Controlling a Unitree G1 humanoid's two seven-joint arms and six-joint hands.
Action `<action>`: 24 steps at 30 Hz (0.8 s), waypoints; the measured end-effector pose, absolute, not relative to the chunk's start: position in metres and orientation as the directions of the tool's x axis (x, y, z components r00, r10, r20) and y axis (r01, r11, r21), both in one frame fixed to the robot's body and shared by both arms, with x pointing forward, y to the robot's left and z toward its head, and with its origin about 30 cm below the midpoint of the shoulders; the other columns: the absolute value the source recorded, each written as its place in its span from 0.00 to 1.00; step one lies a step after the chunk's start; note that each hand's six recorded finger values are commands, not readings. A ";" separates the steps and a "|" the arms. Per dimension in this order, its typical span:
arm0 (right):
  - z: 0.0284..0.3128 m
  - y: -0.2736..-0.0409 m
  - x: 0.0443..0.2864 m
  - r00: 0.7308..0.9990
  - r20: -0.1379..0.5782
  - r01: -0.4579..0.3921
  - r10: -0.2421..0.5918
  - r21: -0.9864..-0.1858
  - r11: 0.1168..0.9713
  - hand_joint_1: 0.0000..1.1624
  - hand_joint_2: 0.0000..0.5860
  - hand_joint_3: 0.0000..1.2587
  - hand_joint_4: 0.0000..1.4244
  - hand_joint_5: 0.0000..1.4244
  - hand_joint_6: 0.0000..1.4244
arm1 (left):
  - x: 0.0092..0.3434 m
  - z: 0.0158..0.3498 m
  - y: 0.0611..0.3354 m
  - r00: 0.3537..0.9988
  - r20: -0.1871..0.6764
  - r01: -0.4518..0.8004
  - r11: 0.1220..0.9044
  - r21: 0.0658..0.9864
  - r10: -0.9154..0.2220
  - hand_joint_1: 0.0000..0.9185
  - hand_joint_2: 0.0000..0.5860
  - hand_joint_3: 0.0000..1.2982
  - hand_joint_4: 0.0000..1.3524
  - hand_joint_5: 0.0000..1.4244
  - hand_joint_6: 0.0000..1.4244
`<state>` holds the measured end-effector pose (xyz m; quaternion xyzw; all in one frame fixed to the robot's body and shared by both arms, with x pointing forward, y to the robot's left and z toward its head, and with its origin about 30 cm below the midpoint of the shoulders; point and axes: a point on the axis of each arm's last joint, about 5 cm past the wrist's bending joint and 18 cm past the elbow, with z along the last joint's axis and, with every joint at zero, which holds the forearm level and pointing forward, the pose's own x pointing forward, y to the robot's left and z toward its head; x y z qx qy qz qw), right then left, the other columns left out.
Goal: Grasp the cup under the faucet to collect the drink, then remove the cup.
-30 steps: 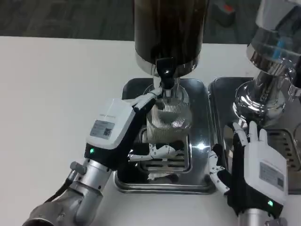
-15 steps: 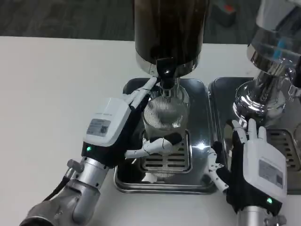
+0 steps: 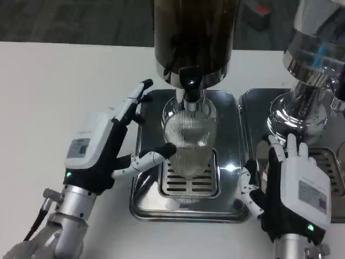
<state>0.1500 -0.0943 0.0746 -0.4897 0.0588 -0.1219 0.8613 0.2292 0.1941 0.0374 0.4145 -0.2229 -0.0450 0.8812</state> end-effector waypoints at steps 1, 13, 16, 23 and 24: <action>0.075 -0.094 0.150 0.963 0.018 0.152 -0.268 -0.858 0.490 0.30 0.88 0.12 0.00 0.00 0.00 | 0.228 0.037 0.196 0.899 0.353 -0.105 0.656 0.747 -0.258 0.00 0.15 0.05 0.07 0.24 0.11; 0.073 -0.099 0.148 0.965 0.066 0.153 -0.254 -0.927 0.342 0.23 0.88 0.00 0.00 0.00 0.00 | 0.213 0.042 0.231 0.928 0.264 -0.086 0.535 0.841 -0.265 0.00 0.19 0.00 0.00 0.00 0.00; 0.071 -0.102 0.145 0.966 0.059 0.142 -0.250 -0.935 0.325 0.22 0.88 0.00 0.00 0.00 0.00 | 0.207 0.041 0.233 0.931 0.250 -0.069 0.546 0.835 -0.266 0.00 0.19 0.00 0.00 0.00 0.00; 0.069 -0.104 0.143 0.968 0.055 0.135 -0.244 -0.938 0.321 0.21 0.88 0.00 0.00 0.00 0.00 | 0.215 0.062 0.234 0.895 0.358 -0.096 0.669 0.737 -0.266 0.00 0.21 0.00 0.00 0.00 0.00; 0.069 -0.104 0.143 0.968 0.055 0.134 -0.244 -0.937 0.321 0.21 0.88 0.00 0.00 0.00 0.00 | 0.215 0.066 0.234 0.887 0.370 -0.083 0.693 0.716 -0.276 0.00 0.21 0.00 0.00 0.00 0.00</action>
